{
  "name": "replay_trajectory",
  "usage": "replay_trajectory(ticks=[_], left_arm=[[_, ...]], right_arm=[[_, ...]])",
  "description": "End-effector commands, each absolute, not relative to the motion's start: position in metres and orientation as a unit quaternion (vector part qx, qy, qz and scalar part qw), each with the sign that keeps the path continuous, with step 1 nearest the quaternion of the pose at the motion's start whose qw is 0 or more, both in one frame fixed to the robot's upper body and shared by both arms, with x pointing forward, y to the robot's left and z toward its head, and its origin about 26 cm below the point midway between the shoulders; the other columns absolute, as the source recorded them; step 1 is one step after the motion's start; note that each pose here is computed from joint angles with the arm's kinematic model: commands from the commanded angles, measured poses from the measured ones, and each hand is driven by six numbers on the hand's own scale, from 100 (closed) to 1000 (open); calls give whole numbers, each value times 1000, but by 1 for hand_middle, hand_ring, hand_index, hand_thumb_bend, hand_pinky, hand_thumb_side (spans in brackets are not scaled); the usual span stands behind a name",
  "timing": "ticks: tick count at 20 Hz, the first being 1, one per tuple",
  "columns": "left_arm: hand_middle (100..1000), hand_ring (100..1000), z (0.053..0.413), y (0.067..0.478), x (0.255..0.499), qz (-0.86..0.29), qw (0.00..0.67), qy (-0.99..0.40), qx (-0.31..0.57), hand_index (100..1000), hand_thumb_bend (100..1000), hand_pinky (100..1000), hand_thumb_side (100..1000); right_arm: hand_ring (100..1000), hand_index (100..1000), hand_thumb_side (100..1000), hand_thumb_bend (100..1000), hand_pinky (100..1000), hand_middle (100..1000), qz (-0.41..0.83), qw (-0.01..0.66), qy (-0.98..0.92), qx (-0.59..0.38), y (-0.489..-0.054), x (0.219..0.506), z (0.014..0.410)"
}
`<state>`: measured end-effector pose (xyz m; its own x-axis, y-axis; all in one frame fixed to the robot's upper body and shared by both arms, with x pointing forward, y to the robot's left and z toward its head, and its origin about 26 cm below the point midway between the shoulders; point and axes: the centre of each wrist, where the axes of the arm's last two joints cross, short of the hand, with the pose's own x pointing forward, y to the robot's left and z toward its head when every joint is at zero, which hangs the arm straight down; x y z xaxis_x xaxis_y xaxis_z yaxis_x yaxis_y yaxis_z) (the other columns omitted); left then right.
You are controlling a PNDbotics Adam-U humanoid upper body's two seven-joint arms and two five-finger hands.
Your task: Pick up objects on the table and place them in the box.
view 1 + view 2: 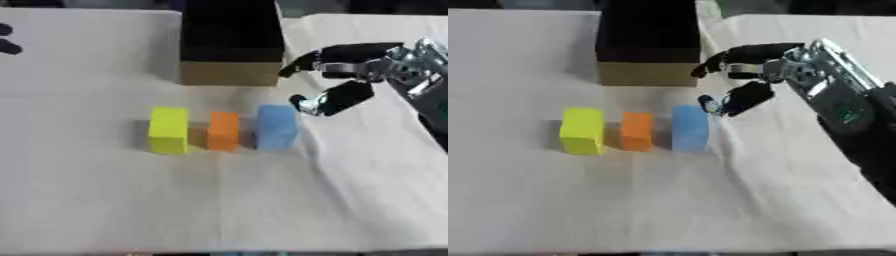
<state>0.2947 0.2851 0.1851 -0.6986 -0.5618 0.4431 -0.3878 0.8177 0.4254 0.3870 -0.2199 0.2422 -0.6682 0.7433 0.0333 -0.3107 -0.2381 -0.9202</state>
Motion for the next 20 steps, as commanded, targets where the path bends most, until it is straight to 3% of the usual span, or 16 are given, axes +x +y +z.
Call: replay_trajectory(ticks=[1,8,9,10,13,14,20], left_arm=[[626,575,192,287,293,-163,276,-909,266,787,140,709,920],[624,575,192,287,293,-168,277,-908,265,786,133,709,914],[624,575,192,287,293,-168,277,-908,265,786,138,710,910],[624,575,192,287,293,-168,277,-908,265,786,133,710,914],[624,575,192,286,293,-169,277,-908,264,786,132,710,914],[624,575,192,286,293,-169,277,-908,264,786,132,710,914],[625,575,192,286,293,-172,275,-909,263,786,130,710,916]], right_arm=[[964,1000,799,100,963,910,762,335,-503,-233,-227,387,250],[961,1000,743,100,964,908,774,326,-495,-222,-223,389,241],[961,1000,661,100,964,909,775,327,-494,-221,-223,389,240],[960,1000,742,100,964,910,776,329,-491,-221,-223,390,238],[959,999,762,104,962,913,779,330,-480,-231,-224,391,234],[959,998,820,144,961,912,780,329,-478,-236,-224,392,232],[961,999,874,162,963,913,786,317,-472,-243,-217,393,224]])
